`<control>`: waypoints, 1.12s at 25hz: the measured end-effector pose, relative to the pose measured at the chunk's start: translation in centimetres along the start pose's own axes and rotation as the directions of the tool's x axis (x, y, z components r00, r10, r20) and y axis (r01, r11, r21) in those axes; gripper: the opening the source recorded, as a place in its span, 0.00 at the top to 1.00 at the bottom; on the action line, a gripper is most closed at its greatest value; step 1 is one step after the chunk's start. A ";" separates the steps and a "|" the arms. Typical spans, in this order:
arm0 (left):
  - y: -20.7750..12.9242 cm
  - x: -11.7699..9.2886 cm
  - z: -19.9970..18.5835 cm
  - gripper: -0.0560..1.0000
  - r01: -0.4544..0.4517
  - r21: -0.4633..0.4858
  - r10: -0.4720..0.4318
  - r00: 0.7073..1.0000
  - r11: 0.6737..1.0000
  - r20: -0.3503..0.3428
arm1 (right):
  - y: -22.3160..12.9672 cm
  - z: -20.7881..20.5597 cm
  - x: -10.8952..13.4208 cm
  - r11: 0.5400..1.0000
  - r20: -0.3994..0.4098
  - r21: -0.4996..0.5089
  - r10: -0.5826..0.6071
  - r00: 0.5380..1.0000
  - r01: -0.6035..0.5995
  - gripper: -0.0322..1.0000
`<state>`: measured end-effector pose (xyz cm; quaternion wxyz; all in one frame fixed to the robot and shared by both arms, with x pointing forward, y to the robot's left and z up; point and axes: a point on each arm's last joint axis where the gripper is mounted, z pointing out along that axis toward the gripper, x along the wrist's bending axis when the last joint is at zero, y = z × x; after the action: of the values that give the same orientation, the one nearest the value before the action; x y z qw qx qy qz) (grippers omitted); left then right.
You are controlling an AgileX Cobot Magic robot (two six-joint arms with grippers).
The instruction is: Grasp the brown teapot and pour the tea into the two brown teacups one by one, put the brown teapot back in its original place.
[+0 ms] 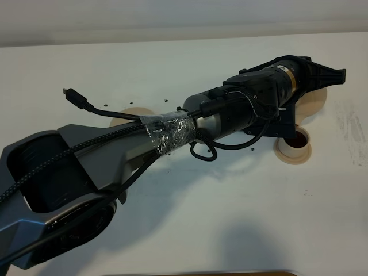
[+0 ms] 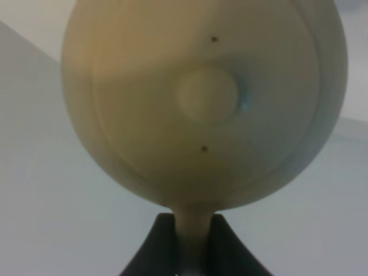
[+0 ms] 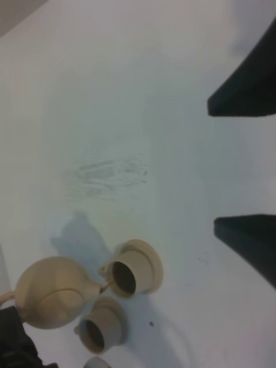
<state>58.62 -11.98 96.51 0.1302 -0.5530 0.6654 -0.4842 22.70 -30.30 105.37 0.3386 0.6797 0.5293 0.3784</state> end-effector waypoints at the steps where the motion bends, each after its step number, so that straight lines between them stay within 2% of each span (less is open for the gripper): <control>1: 0.0 0.0 0.0 0.87 -0.001 0.000 0.001 1.000 1.000 -0.001 | 0.0 0.0 0.0 1.000 0.000 0.000 0.000 1.000 0.000 0.57; 12: 0.3 0.4 -0.1 0.87 0.006 -0.007 -0.006 1.000 1.000 0.001 | 0.0 0.0 0.0 1.000 0.000 0.000 0.000 1.000 0.000 0.57; 15: 0.5 0.0 -0.1 0.87 0.047 -0.023 -0.046 0.998 0.999 0.041 | 0.0 0.0 0.0 1.000 0.000 0.000 0.000 1.000 0.000 0.57; 18: 0.7 -0.3 -0.2 0.87 0.126 -0.040 -0.123 0.989 0.991 0.077 | 0.0 0.0 0.0 1.000 0.000 0.000 0.000 1.000 0.000 0.57; 23: 1.0 -0.6 -0.3 0.87 0.295 -0.052 -0.287 0.950 0.954 0.128 | 0.0 0.0 0.0 1.000 0.000 0.000 0.000 1.000 0.000 0.57; 28: -0.6 -0.6 -1.7 0.87 0.449 -0.025 -0.439 0.883 0.893 0.164 | 0.0 0.0 0.0 1.000 0.000 0.000 0.000 1.000 0.000 0.57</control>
<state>57.99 -10.52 97.63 0.0496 -0.7302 0.5237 -0.4360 22.70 -30.30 105.37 0.3386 0.6797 0.5293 0.3784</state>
